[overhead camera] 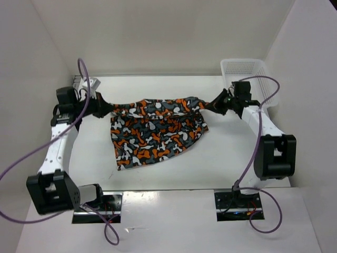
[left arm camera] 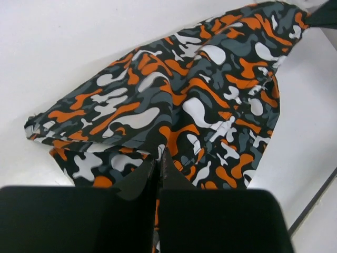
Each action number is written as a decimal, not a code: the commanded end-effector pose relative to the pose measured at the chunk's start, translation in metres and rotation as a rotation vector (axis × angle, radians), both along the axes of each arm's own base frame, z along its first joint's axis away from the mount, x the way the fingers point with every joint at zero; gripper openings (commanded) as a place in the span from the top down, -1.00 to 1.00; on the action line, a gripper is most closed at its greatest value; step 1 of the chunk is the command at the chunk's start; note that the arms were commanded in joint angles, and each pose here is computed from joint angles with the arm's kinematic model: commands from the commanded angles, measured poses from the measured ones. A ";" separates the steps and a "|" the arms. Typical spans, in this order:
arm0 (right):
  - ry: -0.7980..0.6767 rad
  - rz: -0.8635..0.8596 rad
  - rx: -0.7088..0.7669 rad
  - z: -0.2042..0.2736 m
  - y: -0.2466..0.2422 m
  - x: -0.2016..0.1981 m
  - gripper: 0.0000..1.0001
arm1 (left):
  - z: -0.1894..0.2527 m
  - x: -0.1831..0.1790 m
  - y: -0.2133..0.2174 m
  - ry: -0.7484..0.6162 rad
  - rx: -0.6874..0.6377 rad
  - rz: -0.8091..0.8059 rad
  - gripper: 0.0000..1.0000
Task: Fold and stack the shorts
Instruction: Fold the shorts
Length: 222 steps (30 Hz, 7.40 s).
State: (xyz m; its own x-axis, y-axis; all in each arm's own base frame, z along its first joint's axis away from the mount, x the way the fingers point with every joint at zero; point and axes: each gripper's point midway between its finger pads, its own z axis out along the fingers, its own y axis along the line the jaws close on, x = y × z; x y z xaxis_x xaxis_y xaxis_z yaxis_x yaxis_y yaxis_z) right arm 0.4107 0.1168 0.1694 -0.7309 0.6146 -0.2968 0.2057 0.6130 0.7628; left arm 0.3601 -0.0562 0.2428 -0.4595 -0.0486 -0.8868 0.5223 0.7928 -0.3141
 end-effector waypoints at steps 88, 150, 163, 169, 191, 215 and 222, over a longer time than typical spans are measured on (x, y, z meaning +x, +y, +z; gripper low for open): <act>0.245 -0.001 -0.230 -0.128 0.035 -0.135 -0.70 | -0.174 -0.035 0.000 0.447 0.226 0.139 -0.35; -0.115 -0.062 -0.563 0.038 0.037 -0.039 1.00 | -0.231 -0.040 -0.045 0.468 0.324 0.018 1.00; -0.038 0.046 -0.484 0.025 0.171 -0.022 1.00 | -0.233 -0.047 -0.041 0.478 0.339 0.030 1.00; -0.061 0.084 -0.407 0.037 0.214 -0.020 1.00 | -0.230 -0.044 -0.045 0.460 0.322 0.018 1.00; -0.122 0.341 -0.301 0.015 0.308 -0.026 0.50 | -0.226 -0.042 -0.047 0.461 0.316 0.011 1.00; -0.154 0.199 -0.336 0.012 0.174 -0.035 0.79 | -0.091 -0.008 -0.052 0.224 0.270 0.034 0.43; -0.142 0.187 -0.332 0.011 0.163 -0.045 0.74 | -0.127 0.009 -0.095 0.288 0.266 -0.093 -0.54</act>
